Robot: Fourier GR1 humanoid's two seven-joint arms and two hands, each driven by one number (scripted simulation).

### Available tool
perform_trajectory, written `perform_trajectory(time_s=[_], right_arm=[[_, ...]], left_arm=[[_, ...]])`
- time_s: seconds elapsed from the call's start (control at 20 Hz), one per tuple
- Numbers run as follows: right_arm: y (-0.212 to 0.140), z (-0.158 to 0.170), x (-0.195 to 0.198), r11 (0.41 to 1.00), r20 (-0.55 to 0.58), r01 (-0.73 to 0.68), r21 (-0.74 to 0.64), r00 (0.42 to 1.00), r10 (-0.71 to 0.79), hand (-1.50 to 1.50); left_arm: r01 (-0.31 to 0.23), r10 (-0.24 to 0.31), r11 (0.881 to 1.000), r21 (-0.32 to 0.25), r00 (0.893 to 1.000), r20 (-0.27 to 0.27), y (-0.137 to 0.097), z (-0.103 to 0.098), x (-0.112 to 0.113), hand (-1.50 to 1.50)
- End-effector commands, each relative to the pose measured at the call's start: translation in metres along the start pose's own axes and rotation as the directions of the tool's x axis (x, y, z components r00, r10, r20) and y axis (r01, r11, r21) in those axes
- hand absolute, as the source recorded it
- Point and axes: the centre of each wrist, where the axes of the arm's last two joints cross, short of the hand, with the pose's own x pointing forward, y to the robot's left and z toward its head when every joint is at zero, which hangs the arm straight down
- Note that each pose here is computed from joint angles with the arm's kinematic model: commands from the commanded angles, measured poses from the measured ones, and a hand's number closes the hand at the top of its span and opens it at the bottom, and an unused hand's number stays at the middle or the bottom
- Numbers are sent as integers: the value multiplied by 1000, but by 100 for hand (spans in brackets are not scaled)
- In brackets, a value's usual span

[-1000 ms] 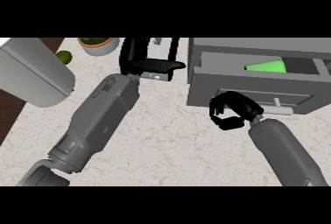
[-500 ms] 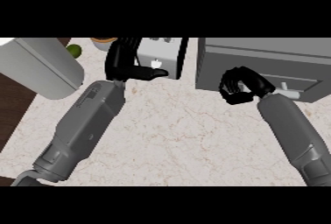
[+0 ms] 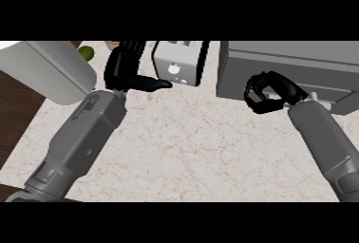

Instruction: Pick up the cup, place it into the drawer and close the drawer

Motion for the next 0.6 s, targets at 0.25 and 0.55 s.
perform_trajectory(time_s=[0.25, 0.55], right_arm=[[-95, 8, 45, 969, 7, -64, -239, 998, 68, 150], [-103, 16, 46, 972, 19, -38, -232, 999, 44, 150]], left_arm=[[-29, 29, 999, -16, 1000, -11, 8, 11, -4, -150], [-26, 25, 999, -33, 1000, -12, 14, 11, 0, -150]])
